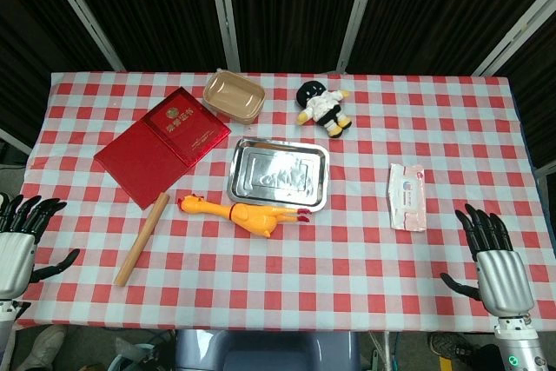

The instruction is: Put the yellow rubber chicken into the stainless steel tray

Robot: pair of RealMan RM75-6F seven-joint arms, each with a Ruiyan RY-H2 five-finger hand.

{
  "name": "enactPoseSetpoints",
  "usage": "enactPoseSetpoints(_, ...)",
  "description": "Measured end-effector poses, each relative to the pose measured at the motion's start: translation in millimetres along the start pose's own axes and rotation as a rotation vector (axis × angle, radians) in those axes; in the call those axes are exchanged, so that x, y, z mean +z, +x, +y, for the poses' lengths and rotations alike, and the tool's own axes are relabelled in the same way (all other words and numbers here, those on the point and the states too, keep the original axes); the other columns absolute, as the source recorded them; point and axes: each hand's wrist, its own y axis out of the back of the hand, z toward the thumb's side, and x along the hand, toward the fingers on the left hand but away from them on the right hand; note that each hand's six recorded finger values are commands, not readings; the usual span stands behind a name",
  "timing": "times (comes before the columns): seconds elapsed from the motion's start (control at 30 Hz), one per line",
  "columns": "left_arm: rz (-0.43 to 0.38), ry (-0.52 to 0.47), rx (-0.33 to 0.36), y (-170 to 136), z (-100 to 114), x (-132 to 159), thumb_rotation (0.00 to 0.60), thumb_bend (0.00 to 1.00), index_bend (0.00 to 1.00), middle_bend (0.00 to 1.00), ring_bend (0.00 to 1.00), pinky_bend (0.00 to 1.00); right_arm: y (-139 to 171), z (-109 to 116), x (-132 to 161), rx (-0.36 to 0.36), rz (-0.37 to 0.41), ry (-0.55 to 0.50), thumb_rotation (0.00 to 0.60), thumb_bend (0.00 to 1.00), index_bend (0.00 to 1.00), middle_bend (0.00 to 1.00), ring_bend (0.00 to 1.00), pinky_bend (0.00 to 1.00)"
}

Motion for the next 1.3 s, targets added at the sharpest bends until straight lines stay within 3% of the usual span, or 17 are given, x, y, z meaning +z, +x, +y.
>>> enactPoseSetpoints(0.4, 0.026, 0.012, -0.006, -3.9, -3.0, -2.7, 0.600, 0.19, 0.19, 0.17, 0.09, 0.01, -5.3, -1.8, 0.2, 0.008, 0.012, -0.006, 0.600, 0.13, 0.00, 0.00, 0.00, 0.00)
enactPoseSetpoints(0.87, 0.009, 0.039, -0.002, 7.9, -3.2, 5.1, 0.600, 0.12, 0.15, 0.17, 0.09, 0.01, -9.3, -4.9, -5.1, 0.014, 0.006, -0.020, 0.600, 0.13, 0.00, 0.00, 0.00, 0.00)
enactPoseSetpoints(1.07, -0.049, 0.056, -0.018, 32.2, -7.6, 21.0, 0.600, 0.11, 0.19, 0.19, 0.09, 0.01, -12.9, -5.7, -4.9, 0.019, 0.011, -0.018, 0.600, 0.13, 0.00, 0.00, 0.00, 0.00)
enactPoseSetpoints(1.3, -0.157, 0.080, -0.087, 69.2, -23.7, 53.9, 0.600, 0.13, 0.23, 0.27, 0.16, 0.14, -14.9, -6.6, -3.2, 0.025, 0.019, -0.021, 0.600, 0.13, 0.00, 0.00, 0.00, 0.00)
